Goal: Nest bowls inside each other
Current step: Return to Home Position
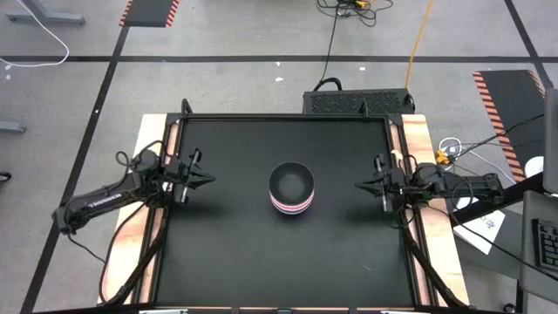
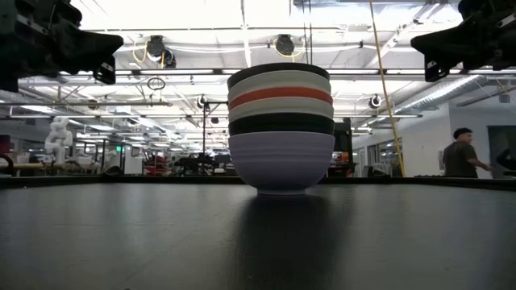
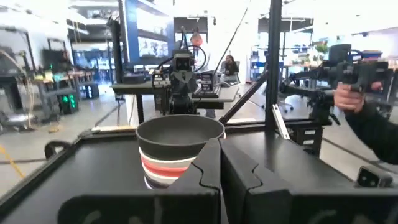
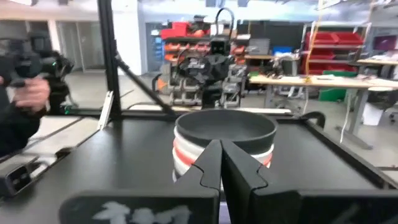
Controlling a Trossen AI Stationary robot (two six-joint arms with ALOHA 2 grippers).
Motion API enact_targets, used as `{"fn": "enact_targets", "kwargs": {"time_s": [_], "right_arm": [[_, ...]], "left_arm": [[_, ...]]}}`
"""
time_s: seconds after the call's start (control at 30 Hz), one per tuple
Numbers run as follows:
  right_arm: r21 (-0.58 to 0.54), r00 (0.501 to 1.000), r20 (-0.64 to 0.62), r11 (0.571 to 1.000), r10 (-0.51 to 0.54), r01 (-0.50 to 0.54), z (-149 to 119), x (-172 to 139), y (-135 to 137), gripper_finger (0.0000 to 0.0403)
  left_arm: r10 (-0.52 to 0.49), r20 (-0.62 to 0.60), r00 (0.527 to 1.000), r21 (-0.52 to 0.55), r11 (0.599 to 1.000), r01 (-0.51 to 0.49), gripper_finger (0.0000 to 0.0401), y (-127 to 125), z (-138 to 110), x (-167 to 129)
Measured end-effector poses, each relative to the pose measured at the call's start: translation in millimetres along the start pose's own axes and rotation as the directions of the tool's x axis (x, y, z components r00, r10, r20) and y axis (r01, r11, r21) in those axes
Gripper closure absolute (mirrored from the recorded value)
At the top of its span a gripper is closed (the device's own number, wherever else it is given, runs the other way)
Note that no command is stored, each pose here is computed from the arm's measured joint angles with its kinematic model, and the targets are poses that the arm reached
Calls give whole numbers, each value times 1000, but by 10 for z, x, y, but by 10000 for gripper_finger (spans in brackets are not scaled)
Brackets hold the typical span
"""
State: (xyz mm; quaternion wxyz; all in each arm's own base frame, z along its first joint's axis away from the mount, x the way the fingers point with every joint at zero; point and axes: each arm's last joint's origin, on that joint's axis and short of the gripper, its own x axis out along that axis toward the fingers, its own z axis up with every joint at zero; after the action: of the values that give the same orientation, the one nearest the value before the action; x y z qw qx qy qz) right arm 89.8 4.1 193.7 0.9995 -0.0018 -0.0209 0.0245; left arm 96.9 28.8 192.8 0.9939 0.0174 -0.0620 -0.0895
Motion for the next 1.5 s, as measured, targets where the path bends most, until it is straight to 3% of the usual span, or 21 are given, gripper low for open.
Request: {"fn": "enact_targets", "kwargs": {"time_s": [0.27,0.43,0.57,0.8,0.9,1.03,1.23,1.37,1.5], "right_arm": [[19,1000,-8,1000,-9,9,-95,26,-2,403],[46,1000,-16,999,8,-8,-141,37,14,403],[47,1000,-4,998,29,-29,-170,47,34,403],[47,999,3,998,34,-34,-177,50,39,403],[47,999,2,998,35,-35,-179,50,40,403],[58,999,0,997,42,-42,-180,50,42,403],[65,994,1,992,108,-108,-175,69,104,403],[68,991,9,989,132,-132,-158,114,163,403],[51,993,2,991,120,-120,-156,177,217,403]], "left_arm": [[-67,-19,998,-88,994,66,401,-21,0,-7],[100,-133,986,-98,989,-113,401,12,-126,-7],[287,-251,925,-54,949,-310,401,58,-241,-38],[393,-268,880,-22,910,-414,401,87,-256,-53],[336,-256,906,-33,934,-356,401,71,-245,-44],[124,-229,965,-78,986,-145,401,-7,-227,-11],[-102,-192,976,-97,992,84,401,-177,-200,55],[-137,-188,972,-57,990,129,401,-299,-194,96],[-45,-200,979,-18,999,43,401,-367,-196,117]]}}
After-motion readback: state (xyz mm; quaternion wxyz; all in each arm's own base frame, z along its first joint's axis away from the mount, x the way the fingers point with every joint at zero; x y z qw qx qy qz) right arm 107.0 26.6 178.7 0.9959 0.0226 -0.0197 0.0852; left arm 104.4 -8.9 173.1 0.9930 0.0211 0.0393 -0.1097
